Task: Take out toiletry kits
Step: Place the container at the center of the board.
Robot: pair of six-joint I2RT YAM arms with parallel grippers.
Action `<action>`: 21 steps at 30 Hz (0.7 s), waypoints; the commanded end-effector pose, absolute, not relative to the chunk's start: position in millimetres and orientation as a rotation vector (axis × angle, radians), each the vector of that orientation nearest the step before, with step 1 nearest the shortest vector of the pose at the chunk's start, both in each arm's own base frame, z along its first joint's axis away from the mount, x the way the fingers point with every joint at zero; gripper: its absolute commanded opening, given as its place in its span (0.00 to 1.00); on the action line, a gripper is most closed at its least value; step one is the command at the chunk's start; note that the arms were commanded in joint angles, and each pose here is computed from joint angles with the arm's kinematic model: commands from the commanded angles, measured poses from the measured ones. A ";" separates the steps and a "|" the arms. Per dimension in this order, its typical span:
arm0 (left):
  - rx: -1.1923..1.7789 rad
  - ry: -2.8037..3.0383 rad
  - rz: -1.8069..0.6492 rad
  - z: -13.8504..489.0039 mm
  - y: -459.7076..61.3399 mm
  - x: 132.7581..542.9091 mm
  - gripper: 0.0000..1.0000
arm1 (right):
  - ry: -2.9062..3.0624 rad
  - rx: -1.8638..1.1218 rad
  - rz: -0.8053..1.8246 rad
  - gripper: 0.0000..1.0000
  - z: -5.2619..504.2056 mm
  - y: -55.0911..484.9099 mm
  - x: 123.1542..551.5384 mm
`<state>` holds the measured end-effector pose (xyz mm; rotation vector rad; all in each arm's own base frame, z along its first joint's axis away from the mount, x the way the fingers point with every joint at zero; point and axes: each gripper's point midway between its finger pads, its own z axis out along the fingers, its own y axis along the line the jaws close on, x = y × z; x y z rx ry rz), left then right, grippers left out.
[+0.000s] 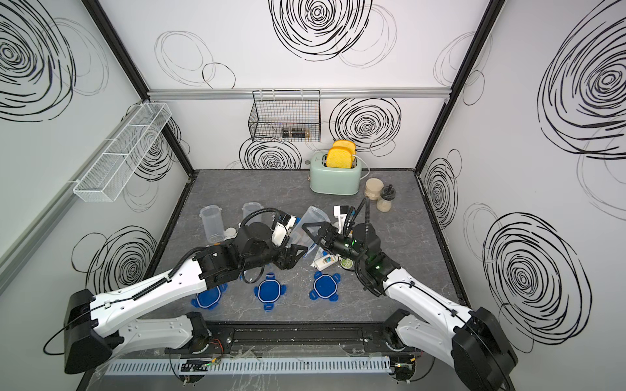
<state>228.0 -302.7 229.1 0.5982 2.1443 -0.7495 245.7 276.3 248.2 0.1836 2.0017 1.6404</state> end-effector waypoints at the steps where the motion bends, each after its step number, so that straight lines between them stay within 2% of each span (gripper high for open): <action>1: 0.622 2.114 -0.760 231.9 -308.8 227.5 0.23 | 1.990 0.224 1.639 0.91 257.6 279.9 253.4; 7: 0.646 2.118 -0.759 230.0 -313.1 223.0 0.24 | 2.032 0.261 1.591 0.85 244.8 282.2 261.2; 15: 0.677 2.098 -0.750 234.8 -313.7 213.0 0.38 | 2.036 0.255 1.554 0.70 237.7 281.5 265.5; 17: 0.668 2.100 -0.744 236.7 -312.0 213.3 0.51 | 2.022 0.246 1.538 0.68 238.1 278.8 266.0; 19: 0.666 2.102 -0.736 236.8 -310.3 212.5 0.71 | 2.009 0.238 1.523 0.66 239.2 275.7 265.9; 21: 0.665 2.101 -0.727 237.0 -309.0 211.1 0.82 | 1.993 0.233 1.506 0.65 240.5 271.7 266.6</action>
